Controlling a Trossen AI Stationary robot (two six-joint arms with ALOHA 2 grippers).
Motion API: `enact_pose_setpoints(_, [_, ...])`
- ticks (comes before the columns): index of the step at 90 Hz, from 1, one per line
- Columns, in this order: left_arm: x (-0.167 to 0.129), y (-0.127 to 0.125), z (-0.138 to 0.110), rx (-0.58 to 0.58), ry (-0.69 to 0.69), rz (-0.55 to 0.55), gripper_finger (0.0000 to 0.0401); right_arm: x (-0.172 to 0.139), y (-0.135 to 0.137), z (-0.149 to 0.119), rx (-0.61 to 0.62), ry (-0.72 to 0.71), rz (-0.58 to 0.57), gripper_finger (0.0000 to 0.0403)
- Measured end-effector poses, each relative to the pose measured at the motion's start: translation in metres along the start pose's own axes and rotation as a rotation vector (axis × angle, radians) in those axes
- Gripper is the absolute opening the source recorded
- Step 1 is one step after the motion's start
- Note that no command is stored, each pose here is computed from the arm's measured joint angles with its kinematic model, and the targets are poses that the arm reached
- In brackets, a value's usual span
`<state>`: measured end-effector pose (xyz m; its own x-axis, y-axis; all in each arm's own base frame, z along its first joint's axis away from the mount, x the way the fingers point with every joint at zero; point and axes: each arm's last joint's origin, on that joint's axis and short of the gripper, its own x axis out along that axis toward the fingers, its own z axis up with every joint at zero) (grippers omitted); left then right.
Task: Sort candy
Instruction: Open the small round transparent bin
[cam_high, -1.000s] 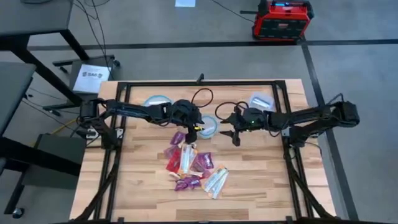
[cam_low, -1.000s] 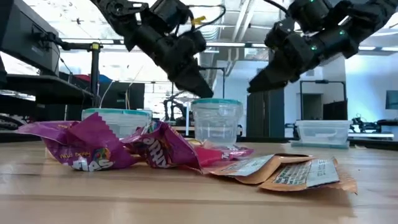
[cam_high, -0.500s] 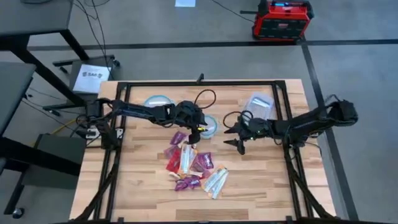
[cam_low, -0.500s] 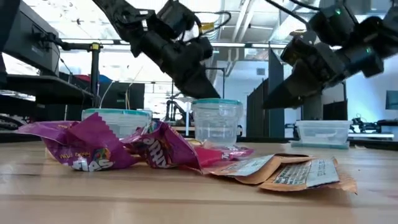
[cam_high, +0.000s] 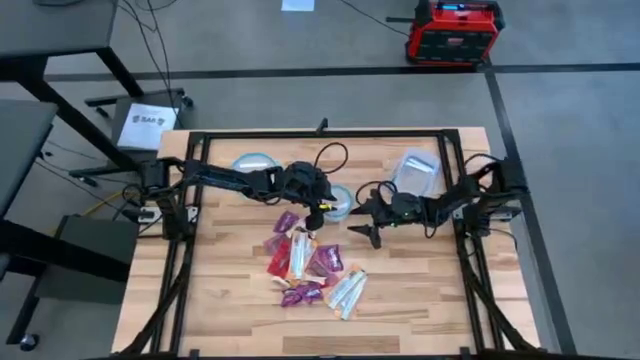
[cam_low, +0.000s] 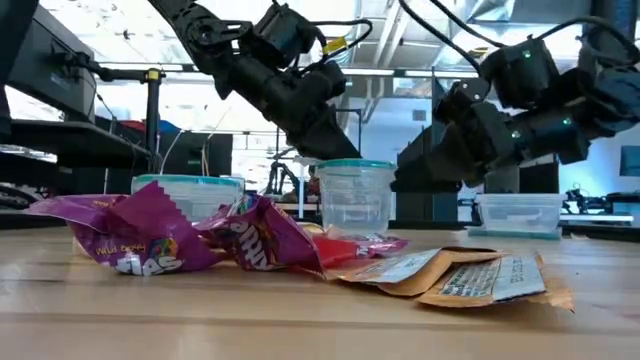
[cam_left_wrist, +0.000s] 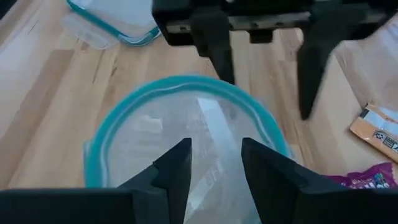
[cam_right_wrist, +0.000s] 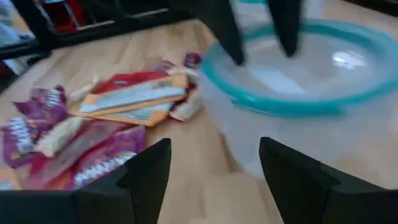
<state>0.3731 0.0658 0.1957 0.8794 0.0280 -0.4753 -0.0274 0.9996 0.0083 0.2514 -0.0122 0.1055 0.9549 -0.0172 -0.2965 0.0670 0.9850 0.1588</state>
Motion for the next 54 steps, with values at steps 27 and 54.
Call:
enact_pose_setpoints(27, [0.001, -0.003, 0.000, -0.009, -0.004, -0.007, 0.0127, 0.026, 0.001, 0.006, 0.001, -0.004, 0.051, 0.0230])
enact_pose_setpoints(54, [0.001, -0.006, -0.001, -0.019, 0.014, -0.011, 0.0127, 0.027, 0.000, 0.008, 0.044, -0.017, 0.050, 0.0230])
